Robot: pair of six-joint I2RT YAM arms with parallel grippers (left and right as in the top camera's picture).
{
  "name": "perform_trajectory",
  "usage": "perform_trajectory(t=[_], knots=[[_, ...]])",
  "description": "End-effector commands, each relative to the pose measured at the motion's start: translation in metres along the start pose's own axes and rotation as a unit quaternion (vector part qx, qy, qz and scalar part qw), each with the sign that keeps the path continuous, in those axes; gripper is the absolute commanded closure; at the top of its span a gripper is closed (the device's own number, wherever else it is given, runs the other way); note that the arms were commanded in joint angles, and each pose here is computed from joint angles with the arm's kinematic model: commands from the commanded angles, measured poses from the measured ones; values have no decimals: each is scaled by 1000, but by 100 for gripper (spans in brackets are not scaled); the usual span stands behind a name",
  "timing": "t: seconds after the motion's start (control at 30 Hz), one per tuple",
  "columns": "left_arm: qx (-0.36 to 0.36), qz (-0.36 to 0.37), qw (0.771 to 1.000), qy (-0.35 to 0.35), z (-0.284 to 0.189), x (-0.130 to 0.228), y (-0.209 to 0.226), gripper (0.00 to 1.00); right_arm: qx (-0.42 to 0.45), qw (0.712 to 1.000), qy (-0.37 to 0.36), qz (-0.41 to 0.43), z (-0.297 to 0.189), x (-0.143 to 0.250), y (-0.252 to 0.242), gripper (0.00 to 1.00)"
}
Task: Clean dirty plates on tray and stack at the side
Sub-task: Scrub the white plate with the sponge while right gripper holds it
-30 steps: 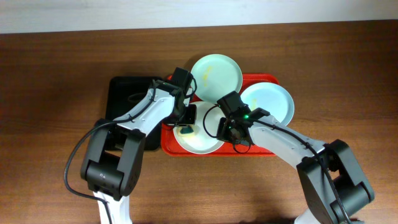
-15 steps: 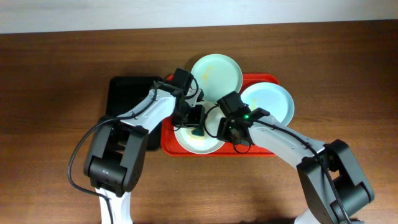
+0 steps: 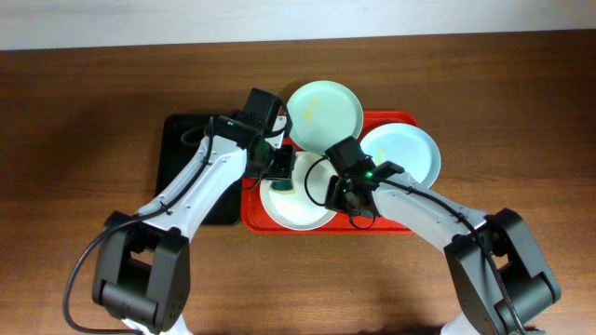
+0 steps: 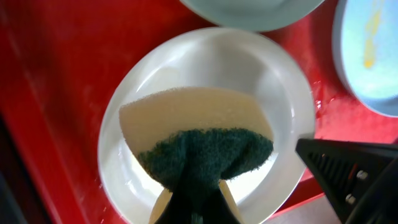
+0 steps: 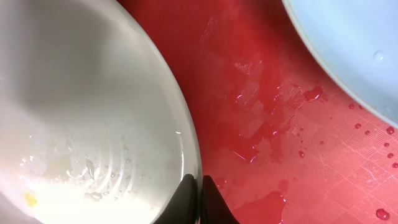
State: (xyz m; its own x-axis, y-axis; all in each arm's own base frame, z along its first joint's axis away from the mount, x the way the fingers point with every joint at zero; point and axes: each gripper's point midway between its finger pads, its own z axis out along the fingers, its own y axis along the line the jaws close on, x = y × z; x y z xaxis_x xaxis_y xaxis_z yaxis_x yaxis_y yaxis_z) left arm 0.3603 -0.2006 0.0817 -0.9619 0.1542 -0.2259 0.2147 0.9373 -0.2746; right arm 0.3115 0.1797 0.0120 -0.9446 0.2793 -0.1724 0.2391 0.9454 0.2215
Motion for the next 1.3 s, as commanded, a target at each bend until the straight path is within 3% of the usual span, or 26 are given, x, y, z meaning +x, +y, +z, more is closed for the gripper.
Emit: perform_trajectory(t=[0.0, 0.37, 0.6, 1.0, 1.27], knots=[[-25, -11, 999, 17, 11, 11, 10, 100, 7, 1000, 5, -9, 2, 5, -4, 96], [-40, -30, 996, 71, 62, 38, 20, 100, 6, 1000, 6, -9, 2, 5, -3, 96], [-44, -51, 993, 101, 70, 53, 24, 100, 6, 1000, 6, -9, 2, 5, -3, 96], [58, -68, 984, 157, 98, 71, -7, 100, 6, 1000, 6, -9, 2, 5, -3, 96], [145, -62, 976, 153, 99, 64, -34, 100, 6, 1000, 6, -9, 2, 5, -3, 96]])
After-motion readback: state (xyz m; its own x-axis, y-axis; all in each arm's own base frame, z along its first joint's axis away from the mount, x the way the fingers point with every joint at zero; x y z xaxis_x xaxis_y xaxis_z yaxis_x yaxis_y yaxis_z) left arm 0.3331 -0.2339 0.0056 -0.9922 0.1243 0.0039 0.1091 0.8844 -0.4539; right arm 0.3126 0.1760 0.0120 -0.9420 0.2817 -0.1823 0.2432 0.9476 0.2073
